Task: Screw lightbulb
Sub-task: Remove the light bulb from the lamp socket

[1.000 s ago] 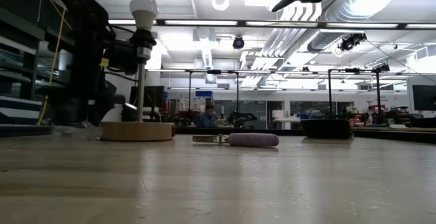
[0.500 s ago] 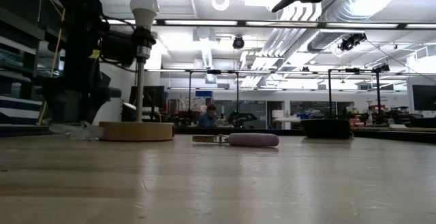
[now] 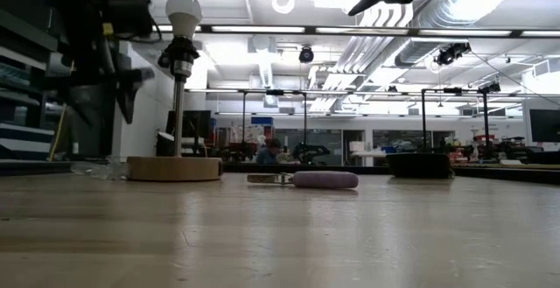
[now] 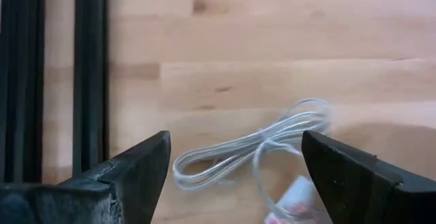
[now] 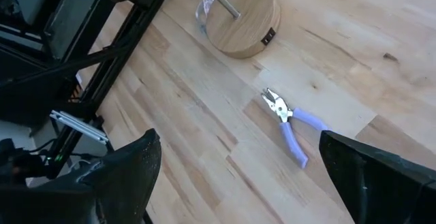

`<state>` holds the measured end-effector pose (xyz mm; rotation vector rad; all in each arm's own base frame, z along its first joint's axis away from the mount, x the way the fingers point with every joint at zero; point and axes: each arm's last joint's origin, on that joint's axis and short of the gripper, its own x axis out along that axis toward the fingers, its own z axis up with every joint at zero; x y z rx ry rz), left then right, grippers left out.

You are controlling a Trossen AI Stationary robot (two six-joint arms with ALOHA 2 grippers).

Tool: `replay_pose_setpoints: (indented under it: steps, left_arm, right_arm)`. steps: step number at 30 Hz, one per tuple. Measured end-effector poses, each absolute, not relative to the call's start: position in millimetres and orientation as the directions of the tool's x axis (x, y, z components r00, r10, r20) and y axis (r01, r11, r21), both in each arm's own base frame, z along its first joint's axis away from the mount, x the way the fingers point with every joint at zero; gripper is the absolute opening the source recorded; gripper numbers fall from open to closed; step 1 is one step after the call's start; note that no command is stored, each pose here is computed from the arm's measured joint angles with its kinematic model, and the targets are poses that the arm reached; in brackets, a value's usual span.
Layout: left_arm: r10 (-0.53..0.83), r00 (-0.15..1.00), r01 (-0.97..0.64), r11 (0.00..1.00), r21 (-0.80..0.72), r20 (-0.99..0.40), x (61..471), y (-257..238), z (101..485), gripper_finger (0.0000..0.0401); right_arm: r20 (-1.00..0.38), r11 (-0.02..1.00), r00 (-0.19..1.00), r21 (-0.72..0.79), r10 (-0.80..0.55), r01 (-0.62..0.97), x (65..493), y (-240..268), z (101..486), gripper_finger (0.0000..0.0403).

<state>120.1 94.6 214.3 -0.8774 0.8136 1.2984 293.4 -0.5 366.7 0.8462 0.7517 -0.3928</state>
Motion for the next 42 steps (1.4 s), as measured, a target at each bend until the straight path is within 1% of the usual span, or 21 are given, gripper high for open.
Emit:
replay_pose_setpoints:
  steps: [2, 5, 7, 10, 13, 15, 18, 22, 24, 26, 28, 30, 33, 35, 38, 40, 42]
  left_arm:
    - [0.469, 0.169, -0.983, 0.138, -0.117, -0.867, 118, 90, 222, 0.0319]
    - [0.464, 0.304, -0.932, 0.328, -0.157, -0.832, 116, 78, 233, 0.0319]
    - [0.441, 0.393, -0.881, 0.432, -0.193, -0.807, 114, 69, 239, 0.0319]
    - [0.409, 0.497, -0.809, 0.538, -0.237, -0.766, 110, 54, 248, 0.0319]
    - [0.387, 0.593, -0.738, 0.612, -0.285, -0.706, 106, 40, 256, 0.0319]
    - [0.379, 0.655, -0.693, 0.645, -0.32, -0.654, 105, 33, 261, 0.0319]
    - [0.358, 0.711, -0.637, 0.692, -0.339, -0.605, 103, 24, 266, 0.0319]
    - [0.383, 0.702, -0.633, 0.721, -0.281, -0.6, 104, 18, 262, 0.0319]
    - [0.409, 0.687, -0.643, 0.727, -0.241, -0.6, 106, 17, 251, 0.0319]
    - [0.421, 0.695, -0.645, 0.724, -0.246, -0.583, 112, 16, 233, 0.0319]
    - [0.412, 0.719, -0.644, 0.697, -0.314, -0.559, 119, 15, 211, 0.0319]
    - [0.365, 0.772, -0.602, 0.683, -0.414, -0.521, 127, 14, 189, 0.0319]
    - [0.325, 0.813, -0.549, 0.706, -0.448, -0.484, 132, 13, 162, 0.0319]
    - [0.357, 0.8, -0.565, 0.72, -0.403, -0.483, 133, 14, 150, 0.0319]
    - [0.432, 0.76, -0.601, 0.752, -0.27, -0.486, 134, 17, 139, 0.0319]
    - [0.444, 0.754, -0.586, 0.787, -0.19, -0.484, 136, 17, 133, 0.0319]
    - [0.442, 0.767, -0.564, 0.81, -0.16, -0.465, 140, 17, 132, 0.0319]
  right_arm:
    - [-0.728, 0.629, 0.685, 0.518, -0.033, 0.58, 294, -1, 367, 0.0385]
    - [-0.716, 0.662, 0.697, 0.506, -0.035, 0.553, 295, -1, 368, 0.0385]
    - [-0.712, 0.678, 0.701, 0.502, -0.028, 0.537, 295, 0, 369, 0.0385]
    - [-0.721, 0.722, 0.692, 0.461, -0.034, 0.515, 296, -1, 367, 0.0385]
    - [-0.741, 0.784, 0.668, 0.375, -0.067, 0.495, 298, -1, 362, 0.0385]
    - [-0.749, 0.793, 0.657, 0.347, -0.087, 0.5, 301, -2, 359, 0.0385]
    - [-0.762, 0.803, 0.634, 0.29, -0.136, 0.52, 307, -6, 352, 0.0385]
    - [-0.78, 0.82, 0.603, 0.23, -0.167, 0.525, 316, -7, 341, 0.0385]
    - [-0.791, 0.818, 0.588, 0.221, -0.169, 0.531, 320, -8, 336, 0.0385]
    - [-0.799, 0.816, 0.577, 0.214, -0.17, 0.537, 323, -9, 332, 0.0385]
    - [-0.804, 0.815, 0.57, 0.208, -0.173, 0.541, 325, -10, 329, 0.0385]
    - [-0.804, 0.817, 0.568, 0.202, -0.177, 0.54, 325, -12, 329, 0.0385]
    - [-0.786, 0.826, 0.583, 0.182, -0.204, 0.534, 325, -14, 332, 0.0385]
    - [-0.764, 0.843, 0.602, 0.151, -0.232, 0.516, 326, -15, 335, 0.0385]
    - [-0.74, 0.863, 0.624, 0.121, -0.252, 0.491, 326, -18, 339, 0.0385]
    - [-0.732, 0.864, 0.632, 0.122, -0.254, 0.489, 327, -19, 339, 0.0385]
    - [-0.732, 0.863, 0.631, 0.12, -0.257, 0.491, 327, -21, 340, 0.0385]
